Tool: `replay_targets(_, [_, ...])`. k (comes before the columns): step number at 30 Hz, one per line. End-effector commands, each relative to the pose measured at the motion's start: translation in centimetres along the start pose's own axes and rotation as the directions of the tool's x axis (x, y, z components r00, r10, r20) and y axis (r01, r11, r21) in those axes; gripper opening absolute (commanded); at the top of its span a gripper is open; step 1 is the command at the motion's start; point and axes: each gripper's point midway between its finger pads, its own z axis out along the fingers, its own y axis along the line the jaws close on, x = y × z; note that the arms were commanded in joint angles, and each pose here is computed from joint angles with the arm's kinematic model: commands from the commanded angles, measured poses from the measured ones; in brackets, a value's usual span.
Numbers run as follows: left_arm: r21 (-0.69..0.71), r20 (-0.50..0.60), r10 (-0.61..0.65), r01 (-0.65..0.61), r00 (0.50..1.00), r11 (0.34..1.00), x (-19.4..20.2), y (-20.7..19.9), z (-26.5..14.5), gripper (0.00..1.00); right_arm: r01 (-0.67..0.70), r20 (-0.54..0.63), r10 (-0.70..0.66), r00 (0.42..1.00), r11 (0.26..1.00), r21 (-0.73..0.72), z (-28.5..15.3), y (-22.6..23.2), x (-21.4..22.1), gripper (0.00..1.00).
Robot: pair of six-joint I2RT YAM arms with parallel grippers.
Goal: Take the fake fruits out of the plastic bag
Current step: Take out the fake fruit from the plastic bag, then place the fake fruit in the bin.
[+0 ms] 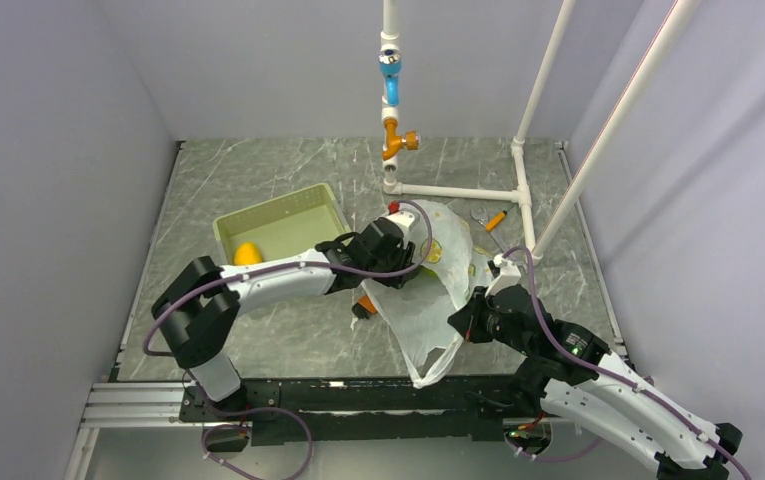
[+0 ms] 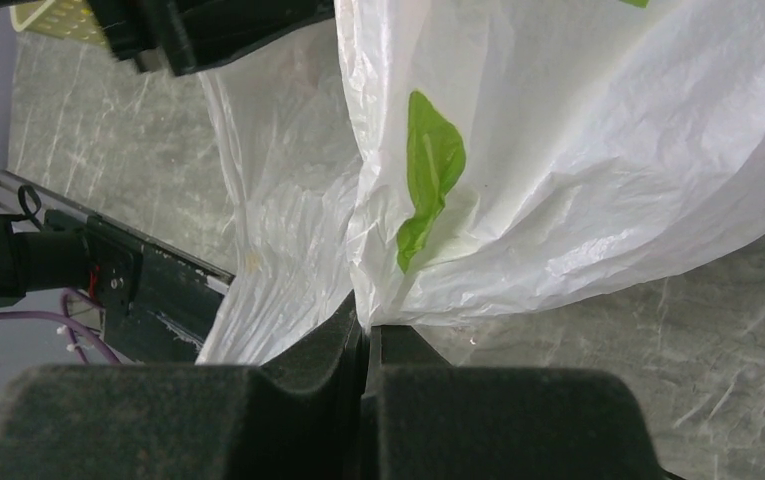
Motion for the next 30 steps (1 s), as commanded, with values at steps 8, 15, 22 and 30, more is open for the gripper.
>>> replay_targets(8, [0.406, -0.058, 0.1, -0.068, 0.993, 0.911, 3.4, -7.7, -8.5, 0.26, -0.008, 0.102, 0.011, 0.995, 1.0, -0.029, -0.3, 1.2, -2.6, 0.0])
replay_targets(15, [0.436, 0.021, 0.078, -0.08, 0.997, 0.897, 3.9, -7.2, -12.7, 0.25, -0.009, 0.114, 0.013, 0.993, 0.999, -0.037, -0.4, 1.3, -2.8, 0.0])
replay_targets(22, [0.164, 0.215, -0.012, -0.024, 0.977, 0.986, -2.0, -2.2, -17.6, 0.27, -0.005, 0.108, 0.009, 0.994, 0.999, -0.033, -0.4, 1.3, -2.7, 0.0])
replay_targets(30, [-0.237, 0.299, -0.126, 0.202, 0.946, 0.95, -1.4, 9.2, -21.6, 0.27, -0.015, 0.115, 0.019, 0.993, 0.999, -0.038, -0.5, 1.2, -2.7, 0.0])
